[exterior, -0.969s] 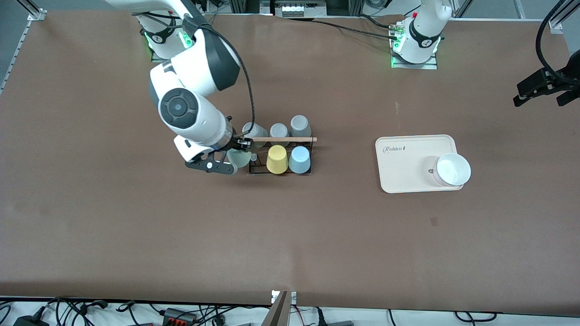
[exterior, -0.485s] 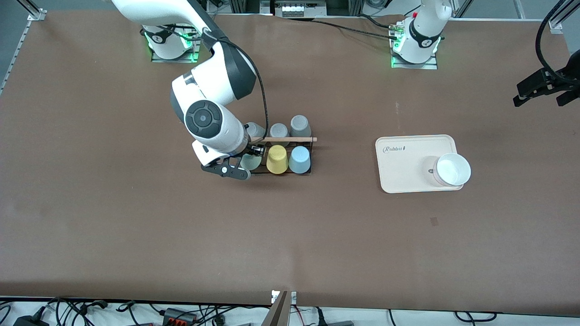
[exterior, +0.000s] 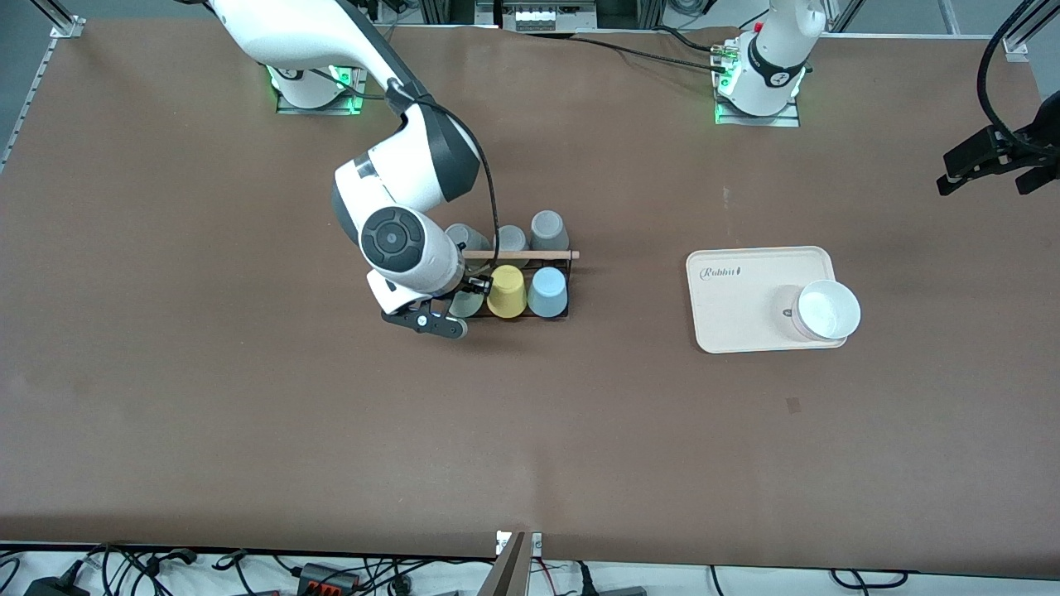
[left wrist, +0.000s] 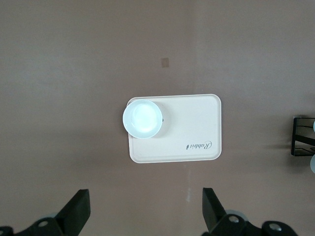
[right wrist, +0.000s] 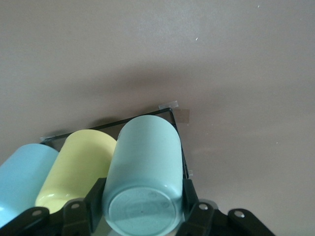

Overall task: Hang scattered cups on rack with three cups
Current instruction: 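Carry the teal cup to the rack and lower it onto a peg, then open the right gripper and pull it back from the rack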

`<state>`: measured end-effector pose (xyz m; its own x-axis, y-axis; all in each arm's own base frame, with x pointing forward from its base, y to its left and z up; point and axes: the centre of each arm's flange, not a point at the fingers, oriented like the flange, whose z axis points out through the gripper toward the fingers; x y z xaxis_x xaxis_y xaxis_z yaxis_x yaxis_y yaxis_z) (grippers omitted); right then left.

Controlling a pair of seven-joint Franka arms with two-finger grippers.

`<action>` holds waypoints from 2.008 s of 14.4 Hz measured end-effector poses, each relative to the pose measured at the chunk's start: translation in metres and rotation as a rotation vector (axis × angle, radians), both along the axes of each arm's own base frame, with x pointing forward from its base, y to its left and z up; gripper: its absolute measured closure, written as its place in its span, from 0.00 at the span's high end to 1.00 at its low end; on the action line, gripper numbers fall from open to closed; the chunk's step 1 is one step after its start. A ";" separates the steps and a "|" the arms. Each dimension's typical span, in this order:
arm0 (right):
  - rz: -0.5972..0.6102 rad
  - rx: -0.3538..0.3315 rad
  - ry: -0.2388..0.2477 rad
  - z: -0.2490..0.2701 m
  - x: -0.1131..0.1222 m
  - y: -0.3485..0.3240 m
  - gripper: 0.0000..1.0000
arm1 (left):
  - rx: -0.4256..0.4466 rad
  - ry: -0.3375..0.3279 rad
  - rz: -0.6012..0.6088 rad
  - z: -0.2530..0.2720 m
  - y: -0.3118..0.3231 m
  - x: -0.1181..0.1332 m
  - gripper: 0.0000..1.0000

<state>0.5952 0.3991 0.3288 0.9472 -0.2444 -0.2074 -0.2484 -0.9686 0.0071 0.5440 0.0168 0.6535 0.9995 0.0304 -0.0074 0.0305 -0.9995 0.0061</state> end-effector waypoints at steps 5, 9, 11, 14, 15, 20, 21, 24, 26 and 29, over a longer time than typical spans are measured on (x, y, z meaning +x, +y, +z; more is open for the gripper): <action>-0.013 0.006 0.029 -0.020 -0.001 0.003 0.66 | 0.000 0.001 0.000 0.000 0.000 0.000 1.00; -0.049 0.015 0.007 -0.006 0.005 0.002 0.98 | 0.000 0.001 0.000 -0.001 0.000 0.000 1.00; -0.068 0.028 -0.026 0.016 0.016 -0.005 1.00 | 0.000 0.002 0.000 -0.001 0.000 0.000 1.00; -0.108 0.041 -0.077 0.060 0.035 -0.032 1.00 | 0.000 0.002 0.000 -0.001 0.000 0.000 1.00; -0.127 0.037 -0.089 0.076 0.042 -0.049 1.00 | 0.000 0.002 0.000 -0.001 0.000 0.000 1.00; -0.036 -0.017 -0.166 0.135 0.082 -0.181 1.00 | 0.000 0.005 0.000 -0.002 0.000 0.000 1.00; -0.010 -0.017 -0.171 0.144 0.086 -0.206 1.00 | 0.000 0.005 0.000 -0.002 0.000 0.000 1.00; 0.034 -0.010 -0.179 0.164 0.093 -0.269 1.00 | 0.000 0.006 0.000 -0.003 0.000 0.000 1.00; 0.068 -0.002 -0.188 0.178 0.093 -0.305 1.00 | 0.000 0.009 0.000 -0.004 0.000 0.000 1.00; 0.104 0.009 -0.231 0.211 0.088 -0.364 1.00 | -0.001 0.023 0.000 -0.006 0.000 -0.001 1.00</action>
<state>0.6830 0.0351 0.5401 0.9897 -0.1421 0.0156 -0.1412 -0.9889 -0.0466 0.5428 0.0170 0.6473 0.9991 0.0307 -0.0309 0.0309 -0.9995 0.0061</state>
